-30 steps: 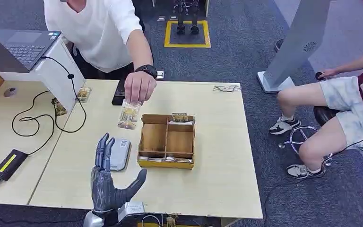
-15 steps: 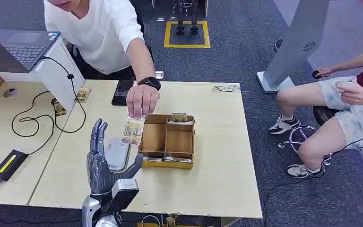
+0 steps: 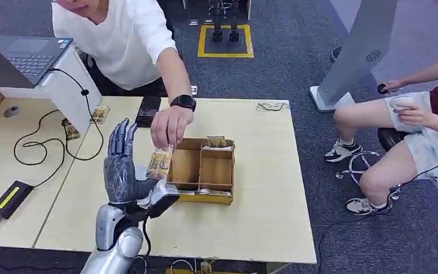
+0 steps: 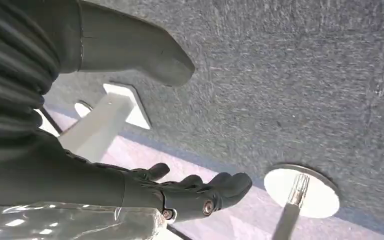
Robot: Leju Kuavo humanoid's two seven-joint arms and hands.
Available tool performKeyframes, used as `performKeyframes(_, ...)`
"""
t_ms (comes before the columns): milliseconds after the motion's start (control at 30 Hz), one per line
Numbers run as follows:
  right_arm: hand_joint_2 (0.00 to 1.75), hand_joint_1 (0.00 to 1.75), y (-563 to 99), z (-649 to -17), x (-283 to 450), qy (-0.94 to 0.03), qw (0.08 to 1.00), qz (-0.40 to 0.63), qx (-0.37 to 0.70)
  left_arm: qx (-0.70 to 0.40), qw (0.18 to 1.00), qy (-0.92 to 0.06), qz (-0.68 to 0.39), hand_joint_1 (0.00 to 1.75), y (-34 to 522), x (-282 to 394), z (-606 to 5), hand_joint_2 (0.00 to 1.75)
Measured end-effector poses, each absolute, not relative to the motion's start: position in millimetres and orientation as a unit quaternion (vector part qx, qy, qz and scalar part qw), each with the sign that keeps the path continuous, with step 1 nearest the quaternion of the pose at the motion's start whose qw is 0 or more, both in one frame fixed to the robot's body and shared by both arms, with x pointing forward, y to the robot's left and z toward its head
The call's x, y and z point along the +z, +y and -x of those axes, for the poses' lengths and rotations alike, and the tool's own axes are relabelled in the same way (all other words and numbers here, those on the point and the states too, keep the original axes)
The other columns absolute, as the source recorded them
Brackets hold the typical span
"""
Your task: Pass the card to the sensor for recognition and then transmit it.
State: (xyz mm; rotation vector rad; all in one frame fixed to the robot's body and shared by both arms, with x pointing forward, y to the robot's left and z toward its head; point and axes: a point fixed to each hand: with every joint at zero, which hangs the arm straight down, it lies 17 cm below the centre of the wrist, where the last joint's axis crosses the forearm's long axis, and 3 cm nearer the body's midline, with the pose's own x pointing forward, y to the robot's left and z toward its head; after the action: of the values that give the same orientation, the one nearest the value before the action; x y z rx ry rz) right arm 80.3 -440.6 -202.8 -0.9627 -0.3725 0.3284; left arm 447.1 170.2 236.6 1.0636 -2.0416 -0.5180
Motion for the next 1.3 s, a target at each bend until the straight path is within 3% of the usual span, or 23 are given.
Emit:
performKeyframes(233,1.75,0.00,-443.3,-80.9,-211.5,-0.173,0.862,0.452,0.154,-0.207,0.339,-0.781,-0.482,0.00,199.5,251.9,-455.1,1.75)
performKeyframes(267,1.75,0.00,-444.4,-80.8,-212.2,-0.172,0.862,0.451,0.154,-0.202,0.337,-0.782,-0.483,0.56,202.7,252.9,-454.5,1.75)
performKeyframes(300,1.75,0.00,-443.6,-80.6,-213.3,-0.172,0.863,0.449,0.154,-0.192,0.335,-0.787,-0.481,1.75,205.4,255.1,-452.9,1.75)
performKeyframes(667,1.75,0.00,-444.0,-81.5,-215.8,-0.174,0.863,0.447,0.158,-0.117,0.324,-0.804,-0.484,1.75,246.6,272.3,-436.9,1.75)
performKeyframes(1300,1.75,0.00,-444.2,-87.8,-215.4,-0.182,0.859,0.449,0.167,-0.086,0.296,-0.819,-0.484,1.75,257.0,293.9,-424.6,1.75)
